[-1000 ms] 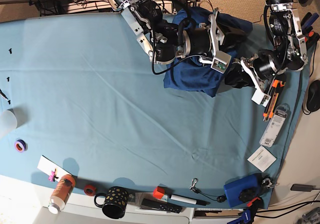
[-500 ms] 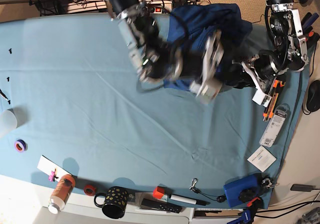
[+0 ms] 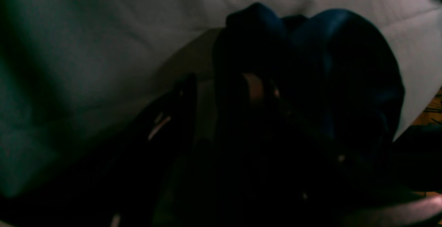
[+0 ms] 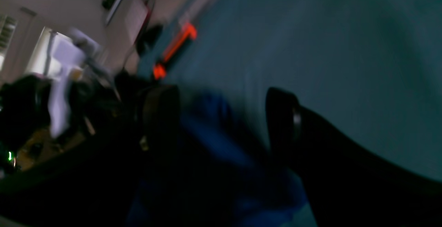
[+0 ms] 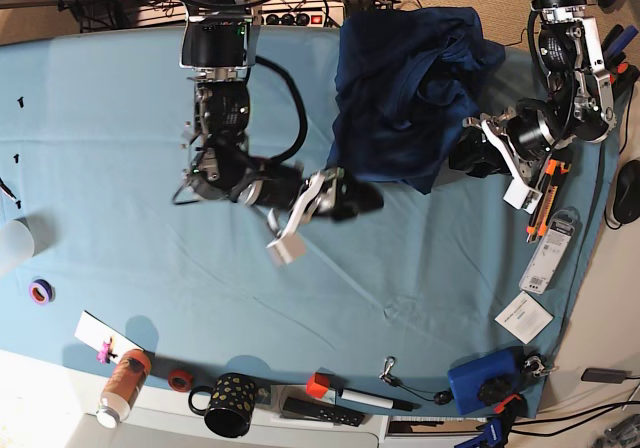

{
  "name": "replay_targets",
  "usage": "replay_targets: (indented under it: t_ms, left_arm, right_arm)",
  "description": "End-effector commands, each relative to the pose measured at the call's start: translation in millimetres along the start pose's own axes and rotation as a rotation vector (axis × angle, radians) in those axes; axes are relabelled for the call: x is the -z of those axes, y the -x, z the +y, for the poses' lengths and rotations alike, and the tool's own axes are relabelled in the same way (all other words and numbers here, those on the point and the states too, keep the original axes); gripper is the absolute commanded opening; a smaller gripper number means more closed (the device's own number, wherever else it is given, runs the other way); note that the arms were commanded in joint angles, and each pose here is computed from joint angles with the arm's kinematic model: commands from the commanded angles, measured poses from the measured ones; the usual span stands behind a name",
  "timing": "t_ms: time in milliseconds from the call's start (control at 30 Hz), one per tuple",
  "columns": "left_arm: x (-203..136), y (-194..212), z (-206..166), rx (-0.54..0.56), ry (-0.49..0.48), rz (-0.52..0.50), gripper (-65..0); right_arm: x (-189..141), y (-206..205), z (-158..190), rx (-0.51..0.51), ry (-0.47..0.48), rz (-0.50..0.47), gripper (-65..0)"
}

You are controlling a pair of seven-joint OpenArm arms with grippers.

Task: Layout the t-shirt on the table in an organized manner, then fold the t-shirt properly
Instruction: 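Grasp the bundle edge with the right gripper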

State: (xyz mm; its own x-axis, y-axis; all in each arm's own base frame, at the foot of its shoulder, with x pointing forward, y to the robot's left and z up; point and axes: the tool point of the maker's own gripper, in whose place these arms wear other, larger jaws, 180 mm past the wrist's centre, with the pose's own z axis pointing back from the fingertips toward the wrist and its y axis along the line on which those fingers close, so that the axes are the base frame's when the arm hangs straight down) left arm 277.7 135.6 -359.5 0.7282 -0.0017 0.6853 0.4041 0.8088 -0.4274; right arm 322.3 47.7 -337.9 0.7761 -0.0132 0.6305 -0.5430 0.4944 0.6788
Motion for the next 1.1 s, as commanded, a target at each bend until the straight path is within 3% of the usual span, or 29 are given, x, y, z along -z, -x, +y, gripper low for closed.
replay_targets:
  t_ms: [0, 133, 267, 700, 900, 1067]
  left_arm:
    - [-4, -15, -1, 0.021, 0.007, -0.047, -43.0]
    - [-4, -15, -1, 0.022, 0.007, -0.047, -43.0]
    - [-4, -15, -1, 0.022, 0.007, -0.046, -43.0]
    - [-4, -15, -1, 0.022, 0.007, -0.047, -43.0]
    - [-4, -16, -1, 0.022, 0.007, -0.047, -43.0]
    - [-4, -15, -1, 0.022, 0.007, -0.047, -43.0]
  right_arm:
    - [4, -16, 10, -0.007, -0.055, -0.029, -25.9]
    - [20, 11, 15, 0.098, -0.151, 0.07, -25.9]
    - [28, 27, 27, 0.125, -0.217, 0.14, -25.9]
    - [42, 73, 21, -0.005, -0.103, 0.379, -27.2]
    - [41, 75, 16, -0.021, -0.076, 0.398, -65.0]
    - [42, 71, 13, -0.02, -0.064, 0.371, -65.0]
